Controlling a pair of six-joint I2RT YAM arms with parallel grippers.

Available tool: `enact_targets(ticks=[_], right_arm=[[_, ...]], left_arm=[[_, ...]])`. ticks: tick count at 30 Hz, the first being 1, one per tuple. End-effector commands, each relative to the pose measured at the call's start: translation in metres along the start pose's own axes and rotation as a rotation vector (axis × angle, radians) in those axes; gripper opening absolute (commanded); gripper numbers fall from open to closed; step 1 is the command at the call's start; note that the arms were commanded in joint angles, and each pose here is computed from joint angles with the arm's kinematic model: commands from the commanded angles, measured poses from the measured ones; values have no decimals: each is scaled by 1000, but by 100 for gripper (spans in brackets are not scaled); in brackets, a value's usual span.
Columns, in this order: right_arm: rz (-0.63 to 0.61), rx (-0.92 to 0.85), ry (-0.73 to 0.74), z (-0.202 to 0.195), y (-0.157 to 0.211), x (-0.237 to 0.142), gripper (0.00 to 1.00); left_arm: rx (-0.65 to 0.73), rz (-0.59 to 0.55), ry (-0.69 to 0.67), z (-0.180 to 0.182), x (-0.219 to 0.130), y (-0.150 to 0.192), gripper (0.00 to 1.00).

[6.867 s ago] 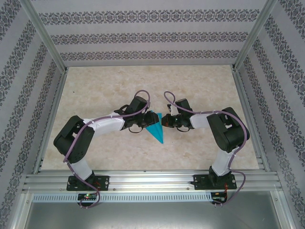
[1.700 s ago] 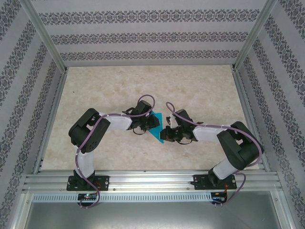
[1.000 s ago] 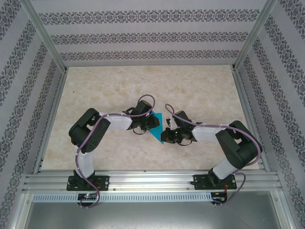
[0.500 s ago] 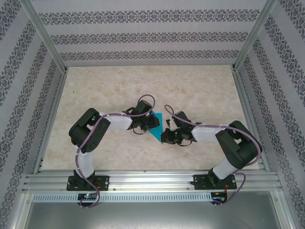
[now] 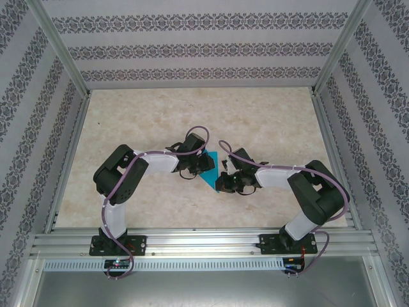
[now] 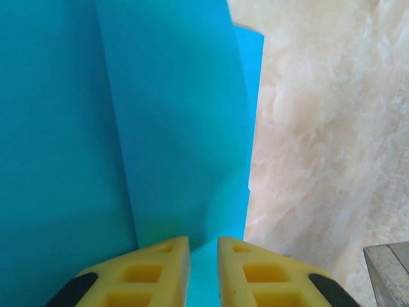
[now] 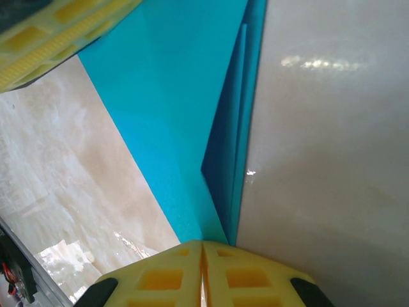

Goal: Fold a paper plane with a square sheet of paper (fold left side to right side)
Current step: Fourth fold the wing at the center of the table.

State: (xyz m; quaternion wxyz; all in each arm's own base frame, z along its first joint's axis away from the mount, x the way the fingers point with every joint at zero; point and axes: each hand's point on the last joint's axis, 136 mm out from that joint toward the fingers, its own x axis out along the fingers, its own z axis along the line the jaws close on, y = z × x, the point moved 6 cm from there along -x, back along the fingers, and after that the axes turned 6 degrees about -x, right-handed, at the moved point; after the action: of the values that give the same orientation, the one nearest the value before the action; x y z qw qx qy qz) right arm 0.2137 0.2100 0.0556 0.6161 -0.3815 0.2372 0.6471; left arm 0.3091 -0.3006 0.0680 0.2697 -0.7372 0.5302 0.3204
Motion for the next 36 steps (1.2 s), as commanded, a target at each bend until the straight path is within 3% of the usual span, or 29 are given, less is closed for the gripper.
enact_targets(ticks=[1, 16, 30, 36], right_arm=[[162, 77, 171, -34, 40, 13, 10], [189, 83, 185, -40, 47, 17, 8], [190, 78, 182, -39, 48, 15, 8], [188, 76, 181, -38, 47, 15, 8]], left_arm=[[7, -23, -75, 15, 5, -10, 21], [21, -75, -62, 5, -4, -54, 22], [14, -76, -127, 35, -1, -95, 22], [41, -99, -132, 27, -20, -120, 24]])
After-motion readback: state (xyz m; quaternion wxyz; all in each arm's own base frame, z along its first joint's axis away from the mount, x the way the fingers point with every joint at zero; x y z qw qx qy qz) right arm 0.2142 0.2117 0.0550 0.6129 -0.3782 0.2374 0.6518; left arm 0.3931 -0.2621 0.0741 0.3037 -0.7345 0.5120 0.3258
